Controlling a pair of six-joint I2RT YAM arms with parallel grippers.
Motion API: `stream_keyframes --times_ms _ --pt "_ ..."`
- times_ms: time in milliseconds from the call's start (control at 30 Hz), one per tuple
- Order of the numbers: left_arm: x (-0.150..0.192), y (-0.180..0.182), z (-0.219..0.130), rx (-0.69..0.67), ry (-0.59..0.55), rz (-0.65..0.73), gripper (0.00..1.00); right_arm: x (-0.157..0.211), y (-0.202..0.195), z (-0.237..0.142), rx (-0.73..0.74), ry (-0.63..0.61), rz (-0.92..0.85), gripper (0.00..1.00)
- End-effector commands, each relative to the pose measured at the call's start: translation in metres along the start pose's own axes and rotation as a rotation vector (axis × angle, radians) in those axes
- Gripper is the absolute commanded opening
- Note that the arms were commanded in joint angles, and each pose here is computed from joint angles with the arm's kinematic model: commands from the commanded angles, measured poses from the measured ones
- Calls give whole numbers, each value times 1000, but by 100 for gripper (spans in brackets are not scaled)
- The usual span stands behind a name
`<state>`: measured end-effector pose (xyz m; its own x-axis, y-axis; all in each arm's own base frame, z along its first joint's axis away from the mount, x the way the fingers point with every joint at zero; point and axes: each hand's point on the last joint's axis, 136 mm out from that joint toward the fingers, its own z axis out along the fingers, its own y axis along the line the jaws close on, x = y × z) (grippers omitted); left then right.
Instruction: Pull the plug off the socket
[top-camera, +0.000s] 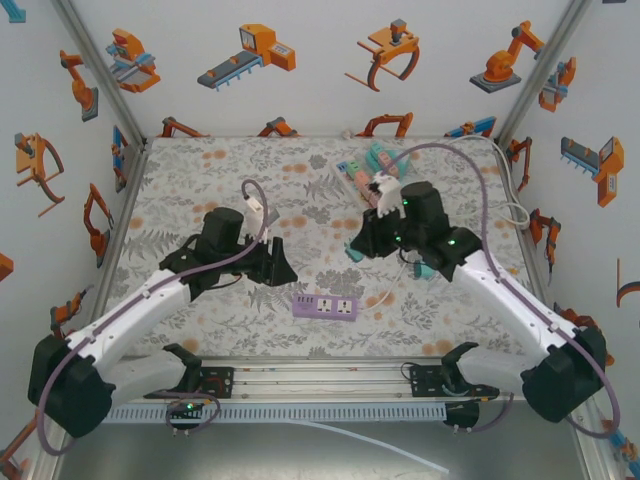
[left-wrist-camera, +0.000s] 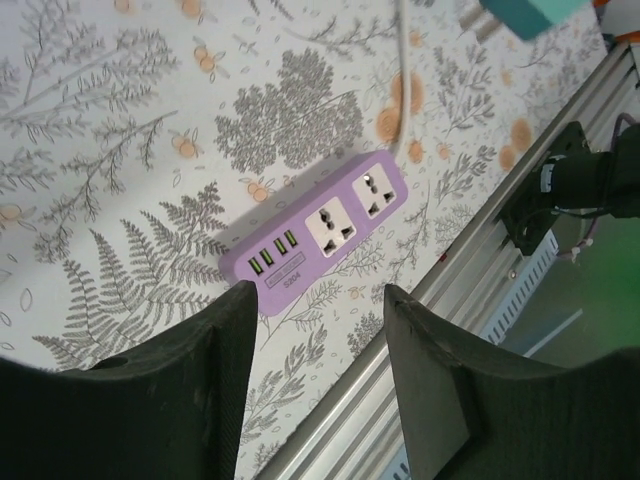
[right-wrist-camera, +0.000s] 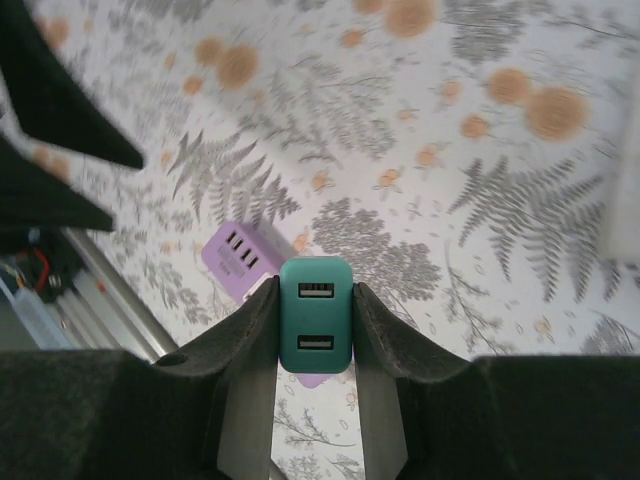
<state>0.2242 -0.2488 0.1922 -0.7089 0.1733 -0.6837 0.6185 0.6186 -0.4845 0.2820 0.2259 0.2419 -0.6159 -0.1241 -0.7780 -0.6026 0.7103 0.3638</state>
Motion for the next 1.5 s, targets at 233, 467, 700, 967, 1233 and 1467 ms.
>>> stream_keyframes --times_ms 233,467,700,967,1233,1467 --pt "-51 -59 -40 167 -173 249 74 25 -104 -62 234 -172 488 23" --pt "-56 -68 -41 200 -187 266 97 77 -158 -85 378 -226 736 23" --pt "-54 -73 -37 228 -172 266 97 121 -182 -72 414 -211 879 23" --pt "-51 -72 -34 222 -165 269 97 149 -194 -53 395 -229 945 24" --pt "-55 -71 -28 223 -162 268 97 169 -197 -49 422 -217 969 42" --pt "-55 -67 -25 200 -153 245 97 175 -195 -55 450 -205 945 52"
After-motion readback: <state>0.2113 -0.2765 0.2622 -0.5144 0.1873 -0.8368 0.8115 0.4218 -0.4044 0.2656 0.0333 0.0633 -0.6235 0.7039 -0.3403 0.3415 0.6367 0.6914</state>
